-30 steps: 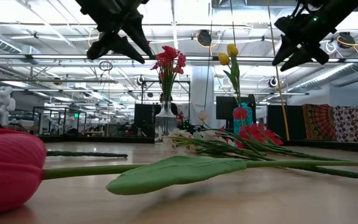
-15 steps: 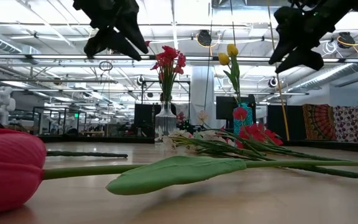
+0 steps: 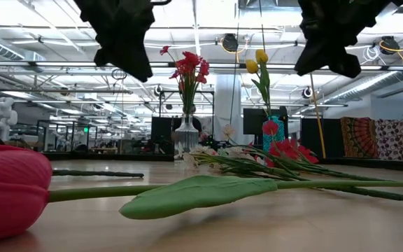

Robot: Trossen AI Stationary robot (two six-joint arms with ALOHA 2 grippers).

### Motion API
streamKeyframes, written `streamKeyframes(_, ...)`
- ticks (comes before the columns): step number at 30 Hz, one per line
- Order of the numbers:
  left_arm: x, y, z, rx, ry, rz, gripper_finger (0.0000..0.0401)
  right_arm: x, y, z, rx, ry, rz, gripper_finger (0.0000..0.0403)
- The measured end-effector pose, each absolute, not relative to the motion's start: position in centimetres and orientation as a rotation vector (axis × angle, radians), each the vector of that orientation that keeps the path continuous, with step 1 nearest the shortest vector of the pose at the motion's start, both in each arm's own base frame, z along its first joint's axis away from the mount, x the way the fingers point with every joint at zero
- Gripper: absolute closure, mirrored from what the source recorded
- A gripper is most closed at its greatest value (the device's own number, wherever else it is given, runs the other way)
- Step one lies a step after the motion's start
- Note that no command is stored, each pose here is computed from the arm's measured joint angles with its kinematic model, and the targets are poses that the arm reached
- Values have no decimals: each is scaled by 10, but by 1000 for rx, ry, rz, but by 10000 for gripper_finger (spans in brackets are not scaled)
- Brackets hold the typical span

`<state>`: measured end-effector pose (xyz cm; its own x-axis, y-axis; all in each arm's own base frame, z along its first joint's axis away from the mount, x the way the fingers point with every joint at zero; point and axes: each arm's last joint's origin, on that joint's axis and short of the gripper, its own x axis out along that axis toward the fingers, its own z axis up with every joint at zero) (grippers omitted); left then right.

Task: Sort flowers into vase by color
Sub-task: Put the right white flower into the blue vase

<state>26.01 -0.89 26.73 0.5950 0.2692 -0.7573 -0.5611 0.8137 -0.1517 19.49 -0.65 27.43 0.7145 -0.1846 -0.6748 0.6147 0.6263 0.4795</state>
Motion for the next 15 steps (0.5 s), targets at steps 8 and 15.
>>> streamKeyframes(8,241,-1,250,-373,823,436,289,232,22,275,756,662,-519,399)
streamKeyframes(15,196,1,220,-475,725,409,289,272,33,292,704,761,-593,402)
